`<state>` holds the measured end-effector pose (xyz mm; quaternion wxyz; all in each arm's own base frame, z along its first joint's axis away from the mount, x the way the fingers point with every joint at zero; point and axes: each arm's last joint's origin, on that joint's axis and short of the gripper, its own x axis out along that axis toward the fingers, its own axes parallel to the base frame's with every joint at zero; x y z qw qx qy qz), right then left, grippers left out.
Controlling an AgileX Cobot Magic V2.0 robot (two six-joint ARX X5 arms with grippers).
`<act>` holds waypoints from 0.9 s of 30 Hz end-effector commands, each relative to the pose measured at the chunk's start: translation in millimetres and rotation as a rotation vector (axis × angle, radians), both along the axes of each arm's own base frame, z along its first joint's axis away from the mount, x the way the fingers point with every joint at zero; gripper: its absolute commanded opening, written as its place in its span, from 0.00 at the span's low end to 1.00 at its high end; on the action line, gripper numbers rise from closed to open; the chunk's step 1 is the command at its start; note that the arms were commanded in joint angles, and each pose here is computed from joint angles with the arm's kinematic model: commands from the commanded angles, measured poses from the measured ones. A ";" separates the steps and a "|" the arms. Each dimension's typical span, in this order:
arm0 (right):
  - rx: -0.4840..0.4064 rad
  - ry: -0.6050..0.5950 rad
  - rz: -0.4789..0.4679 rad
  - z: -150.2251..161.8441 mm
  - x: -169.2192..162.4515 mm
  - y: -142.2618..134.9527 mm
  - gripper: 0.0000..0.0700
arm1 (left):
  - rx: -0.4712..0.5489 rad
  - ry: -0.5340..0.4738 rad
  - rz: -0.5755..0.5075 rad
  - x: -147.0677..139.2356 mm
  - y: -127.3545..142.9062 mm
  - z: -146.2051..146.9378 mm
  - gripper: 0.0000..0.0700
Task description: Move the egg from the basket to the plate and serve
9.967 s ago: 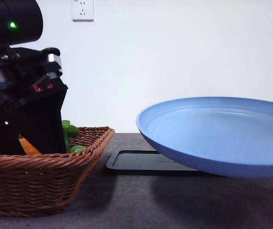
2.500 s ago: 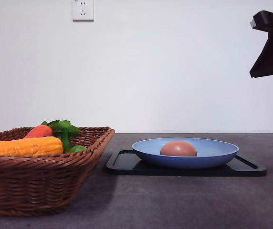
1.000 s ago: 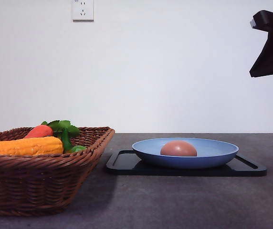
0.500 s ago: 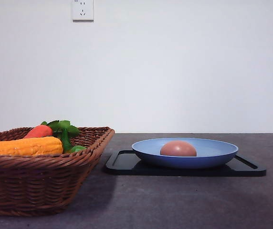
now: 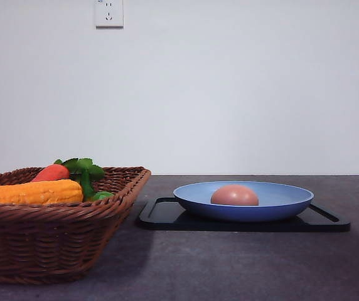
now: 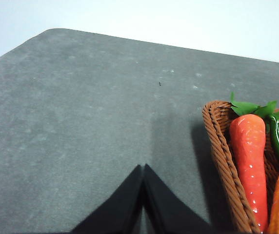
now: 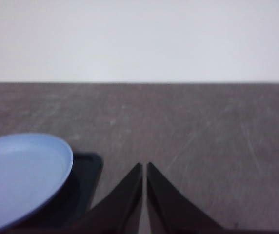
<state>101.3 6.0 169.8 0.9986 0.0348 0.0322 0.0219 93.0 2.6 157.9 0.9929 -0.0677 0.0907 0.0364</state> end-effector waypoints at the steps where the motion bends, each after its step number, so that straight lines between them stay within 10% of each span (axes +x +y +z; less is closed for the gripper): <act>1: 0.040 0.013 0.000 -4.9 0.6 0.1 0.00 | 0.014 0.035 -0.003 0.8 0.1 -8.9 0.00; 13: 0.049 0.208 0.013 -27.8 -1.8 0.6 0.00 | 0.014 0.035 -0.003 0.8 0.1 -8.9 0.00; 27: 0.049 0.169 0.011 -24.0 -1.0 0.6 0.00 | 0.014 0.035 -0.003 0.8 0.1 -8.9 0.00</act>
